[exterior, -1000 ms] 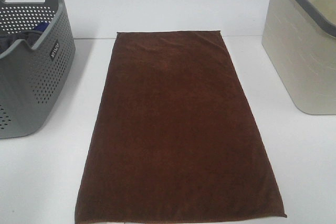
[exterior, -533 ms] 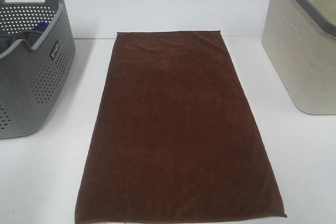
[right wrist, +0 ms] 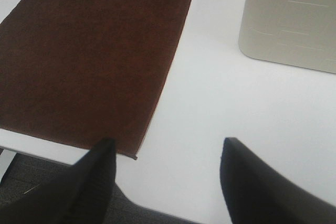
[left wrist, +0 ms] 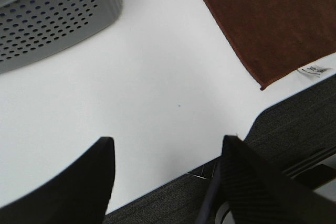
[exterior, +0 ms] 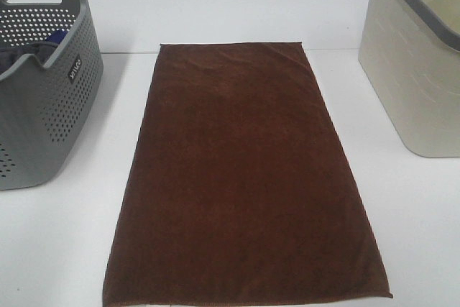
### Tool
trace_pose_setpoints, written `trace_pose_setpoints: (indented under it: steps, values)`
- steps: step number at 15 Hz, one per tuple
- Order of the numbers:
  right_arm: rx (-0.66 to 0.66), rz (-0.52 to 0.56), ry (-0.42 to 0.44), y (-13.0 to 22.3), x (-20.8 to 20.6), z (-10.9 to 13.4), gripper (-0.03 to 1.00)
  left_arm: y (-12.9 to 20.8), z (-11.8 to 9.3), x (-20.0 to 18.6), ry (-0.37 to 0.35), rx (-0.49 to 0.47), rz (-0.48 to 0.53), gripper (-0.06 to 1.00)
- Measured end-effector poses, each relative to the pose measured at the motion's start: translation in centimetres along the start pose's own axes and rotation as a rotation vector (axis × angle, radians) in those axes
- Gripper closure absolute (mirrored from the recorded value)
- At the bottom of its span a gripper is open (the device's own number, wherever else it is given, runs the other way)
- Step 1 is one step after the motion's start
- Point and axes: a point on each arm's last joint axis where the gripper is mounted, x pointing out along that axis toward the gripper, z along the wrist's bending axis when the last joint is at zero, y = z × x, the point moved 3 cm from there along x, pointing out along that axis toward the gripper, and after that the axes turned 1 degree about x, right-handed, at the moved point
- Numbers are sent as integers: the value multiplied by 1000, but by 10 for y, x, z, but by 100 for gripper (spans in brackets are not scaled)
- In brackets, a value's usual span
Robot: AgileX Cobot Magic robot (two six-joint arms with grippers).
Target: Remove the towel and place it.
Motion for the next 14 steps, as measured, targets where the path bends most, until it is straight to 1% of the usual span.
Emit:
trace_pose_setpoints:
  steps: [2, 4, 5, 6, 8, 11, 14]
  values:
    - [0, 0, 0, 0, 0, 0, 40, 0, 2, 0, -13, -12, 1, 37]
    - [0, 0, 0, 0, 0, 0, 40, 2, 8, -2, -70, -78, -3, 37]
    - [0, 0, 0, 0, 0, 0, 40, 3, 11, -5, -100, -110, -21, 37]
    - [6, 0, 8, 0, 0, 0, 40, 5, 12, -10, -128, -134, -54, 37]
    - [45, -2, 66, 0, 0, -3, 40, 11, 12, -22, -172, -159, -143, 37]
    - [101, -6, 151, 0, 0, -6, 40, 20, 8, -38, -205, -160, -269, 37]
    - [117, -6, 167, 0, 0, -7, 40, 26, 5, -46, -218, -155, -341, 37]
